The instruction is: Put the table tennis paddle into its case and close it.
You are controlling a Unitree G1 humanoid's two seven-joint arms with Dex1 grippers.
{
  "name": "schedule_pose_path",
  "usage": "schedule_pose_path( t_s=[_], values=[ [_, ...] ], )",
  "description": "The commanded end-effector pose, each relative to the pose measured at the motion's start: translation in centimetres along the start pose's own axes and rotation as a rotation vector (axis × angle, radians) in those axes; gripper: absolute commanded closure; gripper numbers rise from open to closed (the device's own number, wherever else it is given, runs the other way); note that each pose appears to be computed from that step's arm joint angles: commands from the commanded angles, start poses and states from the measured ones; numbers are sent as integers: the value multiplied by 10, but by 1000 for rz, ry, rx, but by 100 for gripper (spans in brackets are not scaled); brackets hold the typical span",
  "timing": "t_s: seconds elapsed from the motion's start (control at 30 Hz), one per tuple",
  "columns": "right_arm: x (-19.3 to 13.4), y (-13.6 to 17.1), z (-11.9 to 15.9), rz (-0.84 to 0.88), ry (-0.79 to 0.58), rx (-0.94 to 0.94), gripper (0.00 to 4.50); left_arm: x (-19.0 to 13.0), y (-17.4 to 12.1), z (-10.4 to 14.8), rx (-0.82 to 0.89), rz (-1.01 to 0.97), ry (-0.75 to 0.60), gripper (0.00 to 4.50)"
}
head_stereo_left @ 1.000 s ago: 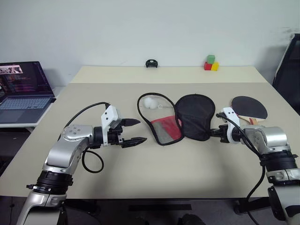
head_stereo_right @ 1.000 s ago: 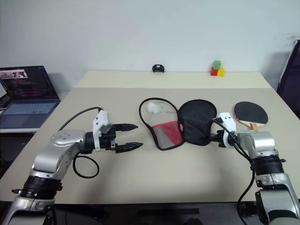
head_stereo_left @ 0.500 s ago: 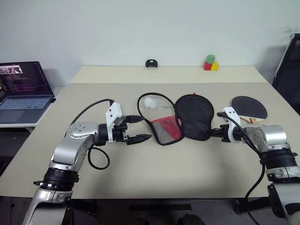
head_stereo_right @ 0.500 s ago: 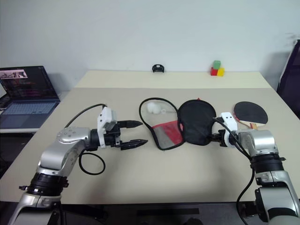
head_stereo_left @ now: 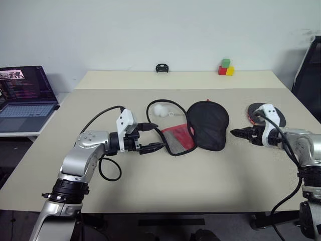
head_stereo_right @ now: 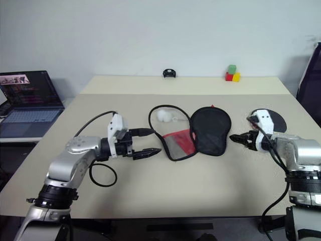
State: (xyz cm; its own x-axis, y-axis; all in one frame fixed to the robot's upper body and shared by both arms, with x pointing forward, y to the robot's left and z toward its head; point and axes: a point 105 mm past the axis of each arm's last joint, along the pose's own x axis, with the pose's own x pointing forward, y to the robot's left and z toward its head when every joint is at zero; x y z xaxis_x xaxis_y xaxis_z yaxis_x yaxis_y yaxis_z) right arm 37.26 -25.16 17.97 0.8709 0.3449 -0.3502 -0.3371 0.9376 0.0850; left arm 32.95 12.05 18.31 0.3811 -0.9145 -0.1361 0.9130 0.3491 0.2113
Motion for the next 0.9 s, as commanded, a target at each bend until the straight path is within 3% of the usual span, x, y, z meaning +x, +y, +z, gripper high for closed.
schedule_pose_path(
  t_s=[0.03, 0.23, 0.4, 0.67, 0.9],
  values=[
    [-17, -42, 20, -224, -110, -106, 4, 7, -1, 19, 76, -15, -35, 18],
    [-17, -93, 3, -440, -71, -114, 4, 17, 1, 26, 98, -26, -52, 18],
    [-7, -113, -16, -515, -20, -79, 4, 25, 0, 28, 108, -42, -57, 18],
    [19, -109, -47, -481, 66, -13, 4, 25, 1, 27, 111, -46, -55, 18],
    [19, -112, -55, -506, 92, -8, 4, 23, 2, 24, 112, -40, -44, 18]
  ],
)
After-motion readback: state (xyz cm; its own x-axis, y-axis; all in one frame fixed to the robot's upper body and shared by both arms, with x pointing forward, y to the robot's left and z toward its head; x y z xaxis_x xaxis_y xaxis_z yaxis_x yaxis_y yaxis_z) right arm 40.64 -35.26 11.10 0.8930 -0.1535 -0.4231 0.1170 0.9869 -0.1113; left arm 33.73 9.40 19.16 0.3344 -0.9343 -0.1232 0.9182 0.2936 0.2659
